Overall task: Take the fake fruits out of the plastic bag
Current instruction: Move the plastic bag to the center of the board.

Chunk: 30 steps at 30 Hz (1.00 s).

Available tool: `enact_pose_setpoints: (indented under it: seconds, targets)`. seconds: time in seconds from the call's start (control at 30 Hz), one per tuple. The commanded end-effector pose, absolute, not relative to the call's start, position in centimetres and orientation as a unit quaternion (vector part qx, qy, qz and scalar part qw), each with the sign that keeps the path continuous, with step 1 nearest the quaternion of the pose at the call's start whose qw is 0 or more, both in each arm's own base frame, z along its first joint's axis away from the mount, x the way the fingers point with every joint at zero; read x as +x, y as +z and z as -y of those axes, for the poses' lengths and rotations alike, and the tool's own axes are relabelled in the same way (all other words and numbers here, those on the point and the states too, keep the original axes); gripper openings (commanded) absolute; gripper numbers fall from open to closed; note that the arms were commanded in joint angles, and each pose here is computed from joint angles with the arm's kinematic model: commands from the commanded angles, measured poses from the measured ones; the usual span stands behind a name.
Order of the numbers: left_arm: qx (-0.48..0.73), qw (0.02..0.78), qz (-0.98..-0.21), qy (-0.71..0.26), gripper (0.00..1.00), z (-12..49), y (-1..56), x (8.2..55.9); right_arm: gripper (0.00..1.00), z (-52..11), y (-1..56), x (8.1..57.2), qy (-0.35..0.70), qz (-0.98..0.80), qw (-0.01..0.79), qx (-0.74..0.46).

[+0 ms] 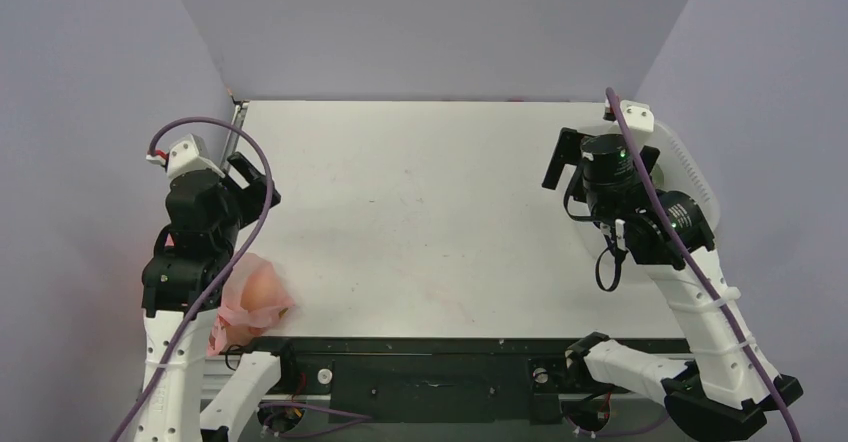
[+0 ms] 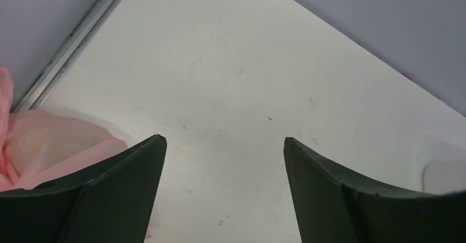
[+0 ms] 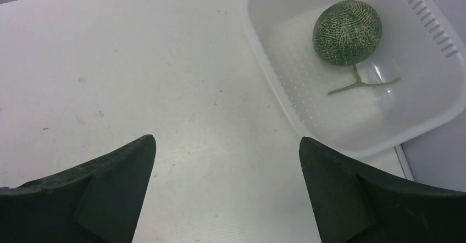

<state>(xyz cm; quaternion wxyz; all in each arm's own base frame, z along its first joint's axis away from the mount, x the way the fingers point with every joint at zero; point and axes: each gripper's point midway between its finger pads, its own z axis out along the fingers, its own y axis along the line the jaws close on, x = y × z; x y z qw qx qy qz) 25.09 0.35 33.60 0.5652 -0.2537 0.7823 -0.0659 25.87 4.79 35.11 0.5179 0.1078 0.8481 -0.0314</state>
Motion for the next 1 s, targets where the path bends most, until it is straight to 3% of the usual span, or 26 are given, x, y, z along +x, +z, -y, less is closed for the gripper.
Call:
enact_pose_setpoints:
  seconds: [0.0, 0.23, 0.47, 0.73, 0.97]
  targets:
    - [-0.281, 0.533, -0.798, -0.032, 0.76, -1.5, 31.5, 23.6, 1.0, -5.7, 34.5, 26.4, -0.019, -0.852, 0.51, 0.114]
    - [-0.292, 0.5, -0.815, 0.017, 0.76, -2.8, 29.6, 21.9, 1.0, -6.9, 33.6, 27.1, 0.001, -0.855, 0.5, 0.135]
    - [-0.341, 0.414, -0.833, 0.14, 0.75, -6.2, 25.4, 18.3, 1.0, -8.7, 31.7, 27.5, 0.045, -0.862, 0.481, 0.152]
    - [-0.394, 0.346, -0.809, 0.266, 0.77, -10.2, 23.9, 14.6, 1.0, -9.6, 30.9, 27.8, 0.049, -0.872, 0.47, 0.126]
    - [-0.481, 0.277, -0.773, 0.306, 0.77, -12.2, 22.5, 12.9, 1.0, -10.0, 31.2, 28.1, 0.052, -0.874, 0.47, 0.112]
